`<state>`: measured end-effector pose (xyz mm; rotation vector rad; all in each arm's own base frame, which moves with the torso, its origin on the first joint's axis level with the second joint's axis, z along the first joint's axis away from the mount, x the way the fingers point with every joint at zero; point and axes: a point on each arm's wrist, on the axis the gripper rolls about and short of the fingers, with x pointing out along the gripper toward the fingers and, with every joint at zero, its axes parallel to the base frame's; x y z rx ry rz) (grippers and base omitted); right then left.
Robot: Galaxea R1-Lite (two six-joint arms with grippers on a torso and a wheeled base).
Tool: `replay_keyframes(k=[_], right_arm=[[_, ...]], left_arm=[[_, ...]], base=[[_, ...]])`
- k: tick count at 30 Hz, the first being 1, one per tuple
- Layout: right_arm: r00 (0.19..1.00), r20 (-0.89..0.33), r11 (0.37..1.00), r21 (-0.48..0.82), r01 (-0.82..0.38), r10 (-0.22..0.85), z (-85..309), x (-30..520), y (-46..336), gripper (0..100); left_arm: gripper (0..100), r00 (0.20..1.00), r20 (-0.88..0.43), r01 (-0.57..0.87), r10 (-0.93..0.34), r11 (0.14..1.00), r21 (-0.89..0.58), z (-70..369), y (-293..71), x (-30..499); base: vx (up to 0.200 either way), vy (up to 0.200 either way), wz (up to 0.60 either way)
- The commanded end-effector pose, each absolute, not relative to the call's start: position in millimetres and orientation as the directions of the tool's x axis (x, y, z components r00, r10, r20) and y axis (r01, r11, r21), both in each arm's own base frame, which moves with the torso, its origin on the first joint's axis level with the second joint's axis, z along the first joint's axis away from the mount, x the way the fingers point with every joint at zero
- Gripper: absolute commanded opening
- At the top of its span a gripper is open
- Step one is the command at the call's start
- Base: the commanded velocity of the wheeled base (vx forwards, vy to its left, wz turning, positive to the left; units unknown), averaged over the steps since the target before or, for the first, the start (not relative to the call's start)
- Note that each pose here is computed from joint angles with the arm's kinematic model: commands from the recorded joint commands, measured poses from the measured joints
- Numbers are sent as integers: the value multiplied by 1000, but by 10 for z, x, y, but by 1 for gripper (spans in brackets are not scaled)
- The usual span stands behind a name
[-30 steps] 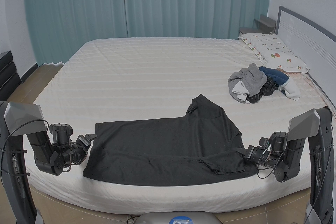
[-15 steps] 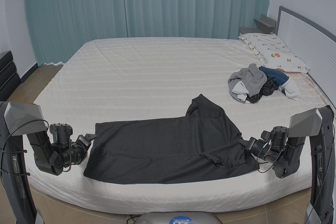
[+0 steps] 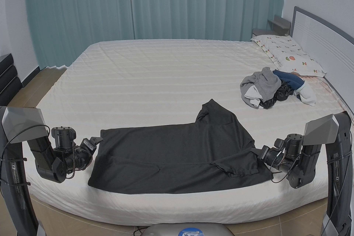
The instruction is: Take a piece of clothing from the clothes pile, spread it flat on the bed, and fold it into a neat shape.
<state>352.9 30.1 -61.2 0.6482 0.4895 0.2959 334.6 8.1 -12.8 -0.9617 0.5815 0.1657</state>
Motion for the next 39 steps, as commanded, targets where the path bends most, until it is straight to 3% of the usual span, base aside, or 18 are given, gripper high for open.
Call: replay_keyframes(k=[1, 8, 14, 39], right_arm=[[847, -336, 760, 639, -115, 411, -609, 3525, 303, 0], [845, -339, 759, 641, -115, 414, -616, 3520, 308, 0], [845, -338, 758, 642, -114, 414, -612, 3521, 303, 0], [843, -340, 757, 643, -116, 418, -617, 3519, 314, 0]], left_arm=[[100, 844, -516, -348, -145, 584, -733, -65, -3, 3363], [100, 858, -486, -300, -169, 602, -740, -129, -92, 3402], [100, 834, -526, -279, -168, 694, -664, -295, -155, 3379], [100, 844, -525, -278, -113, 744, -607, -432, -203, 3406]], base=[[0, 0, 0], [0, 0, 0], [0, 0, 0], [0, 0, 0]])
